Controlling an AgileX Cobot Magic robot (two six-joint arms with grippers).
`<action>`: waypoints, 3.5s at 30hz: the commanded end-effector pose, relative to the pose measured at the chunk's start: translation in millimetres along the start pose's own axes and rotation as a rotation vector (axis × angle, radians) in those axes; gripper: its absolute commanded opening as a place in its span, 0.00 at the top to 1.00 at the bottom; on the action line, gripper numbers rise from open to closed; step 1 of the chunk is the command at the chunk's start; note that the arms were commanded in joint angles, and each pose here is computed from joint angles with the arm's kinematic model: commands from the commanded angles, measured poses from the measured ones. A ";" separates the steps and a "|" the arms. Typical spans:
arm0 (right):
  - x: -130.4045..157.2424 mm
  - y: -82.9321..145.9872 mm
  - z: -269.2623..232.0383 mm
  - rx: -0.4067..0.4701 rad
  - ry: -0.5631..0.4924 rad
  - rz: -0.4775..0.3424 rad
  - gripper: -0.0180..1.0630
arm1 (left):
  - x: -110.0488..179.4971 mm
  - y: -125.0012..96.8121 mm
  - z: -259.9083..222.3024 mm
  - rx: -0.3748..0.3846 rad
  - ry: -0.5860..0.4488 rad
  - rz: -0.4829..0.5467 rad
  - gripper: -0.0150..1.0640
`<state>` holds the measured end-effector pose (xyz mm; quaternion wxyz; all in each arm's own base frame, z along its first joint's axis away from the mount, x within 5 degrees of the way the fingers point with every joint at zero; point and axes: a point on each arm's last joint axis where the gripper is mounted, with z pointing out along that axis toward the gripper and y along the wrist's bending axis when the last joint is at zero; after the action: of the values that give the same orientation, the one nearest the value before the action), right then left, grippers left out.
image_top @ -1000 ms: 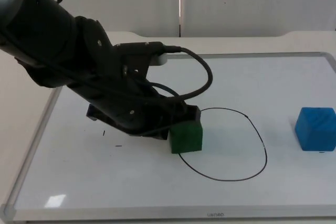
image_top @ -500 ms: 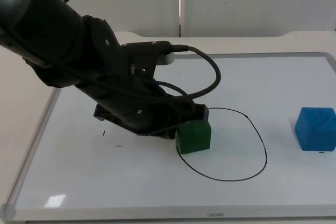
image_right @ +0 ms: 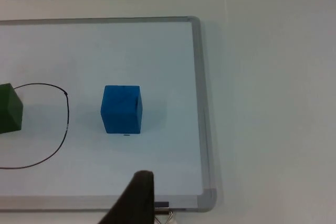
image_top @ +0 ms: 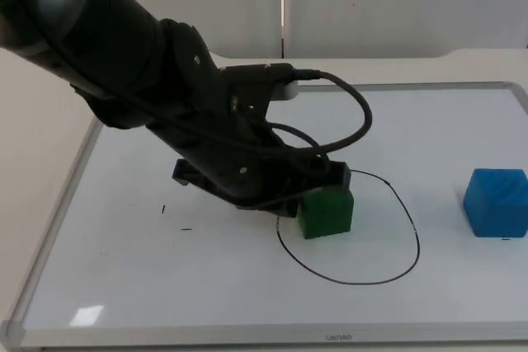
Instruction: Push the two cubes into the marked area.
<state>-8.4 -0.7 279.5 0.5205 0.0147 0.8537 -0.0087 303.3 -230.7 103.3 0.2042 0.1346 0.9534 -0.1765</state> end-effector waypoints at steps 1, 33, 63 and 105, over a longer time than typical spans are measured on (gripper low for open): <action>-0.7 0.0 0.8 0.006 0.002 0.003 0.01 | -3.6 -3.9 -0.6 0.010 -0.012 0.000 0.99; -0.7 0.0 0.8 0.004 0.002 0.002 0.01 | -45.7 24.5 -263.8 -0.092 -0.492 0.175 0.99; -0.7 -0.2 0.8 0.006 0.002 0.001 0.01 | 209.0 42.4 -394.9 -0.154 -0.721 0.195 0.99; -48.4 0.0 35.1 0.009 0.205 -0.004 0.83 | 239.8 55.6 -341.6 -0.142 -0.589 0.269 0.99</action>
<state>40.5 -1.8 301.8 0.4249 0.0148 0.9051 -0.0081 -6.5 -2.9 276.4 0.5036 0.1919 0.8346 -0.1142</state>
